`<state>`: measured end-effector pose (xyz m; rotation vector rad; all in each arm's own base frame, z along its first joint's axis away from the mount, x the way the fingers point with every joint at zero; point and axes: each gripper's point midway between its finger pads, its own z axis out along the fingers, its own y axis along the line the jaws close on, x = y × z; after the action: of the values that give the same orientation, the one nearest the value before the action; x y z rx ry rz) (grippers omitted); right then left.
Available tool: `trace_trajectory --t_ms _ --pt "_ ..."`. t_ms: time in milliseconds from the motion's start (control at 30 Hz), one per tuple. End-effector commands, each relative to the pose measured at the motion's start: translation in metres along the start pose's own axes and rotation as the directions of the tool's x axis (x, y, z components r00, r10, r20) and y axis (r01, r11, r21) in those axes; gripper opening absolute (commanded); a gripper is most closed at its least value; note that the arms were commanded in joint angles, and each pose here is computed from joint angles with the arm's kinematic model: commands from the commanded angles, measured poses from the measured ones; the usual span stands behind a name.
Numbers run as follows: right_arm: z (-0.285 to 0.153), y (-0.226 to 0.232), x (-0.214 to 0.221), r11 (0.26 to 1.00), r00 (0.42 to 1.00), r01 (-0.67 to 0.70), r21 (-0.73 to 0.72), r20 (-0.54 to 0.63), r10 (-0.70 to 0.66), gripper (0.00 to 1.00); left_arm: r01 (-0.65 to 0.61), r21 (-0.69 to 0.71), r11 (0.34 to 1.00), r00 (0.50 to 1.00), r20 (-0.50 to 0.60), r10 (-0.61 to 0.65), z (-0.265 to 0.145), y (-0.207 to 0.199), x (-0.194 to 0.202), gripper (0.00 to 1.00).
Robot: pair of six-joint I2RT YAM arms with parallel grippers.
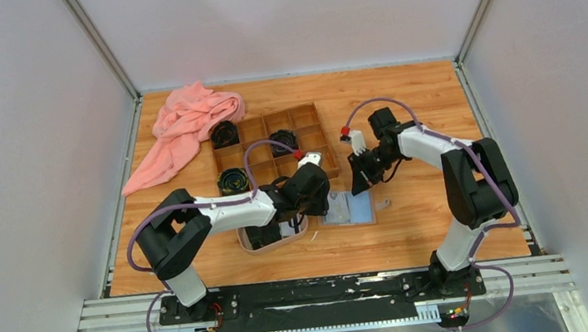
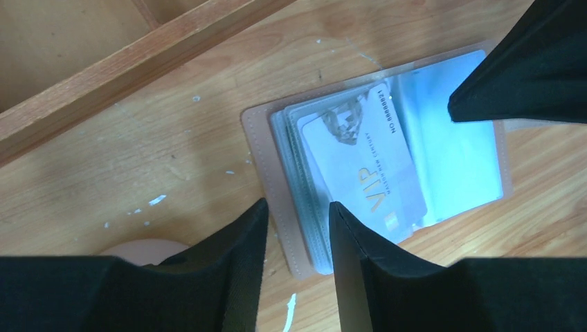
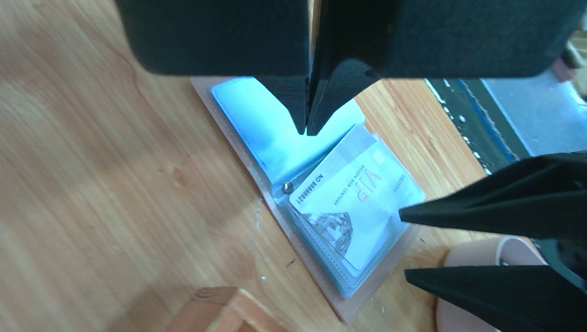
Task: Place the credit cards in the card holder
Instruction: Insert the credit card into the card holder.
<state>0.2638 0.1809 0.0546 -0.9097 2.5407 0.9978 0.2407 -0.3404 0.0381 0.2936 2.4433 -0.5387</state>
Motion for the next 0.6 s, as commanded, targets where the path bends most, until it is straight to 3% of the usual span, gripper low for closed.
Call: trace_trajectory --t_ms 0,167,567 --pt "0.013 -0.004 0.023 0.993 0.987 0.086 0.084 -0.141 -0.073 0.0 -0.024 -0.1 0.995 1.0 -0.011 0.023 -0.01 0.025 0.006 0.39" --pt "0.02 -0.008 0.03 0.987 0.979 0.097 0.125 -0.192 -0.072 0.0 -0.027 -0.148 0.989 1.0 -0.006 0.026 -0.014 0.034 0.005 0.28" --pt "0.033 0.004 0.035 0.994 0.976 0.051 0.099 -0.214 -0.029 0.0 -0.02 -0.129 0.991 0.995 -0.099 0.007 -0.001 0.031 0.028 0.18"
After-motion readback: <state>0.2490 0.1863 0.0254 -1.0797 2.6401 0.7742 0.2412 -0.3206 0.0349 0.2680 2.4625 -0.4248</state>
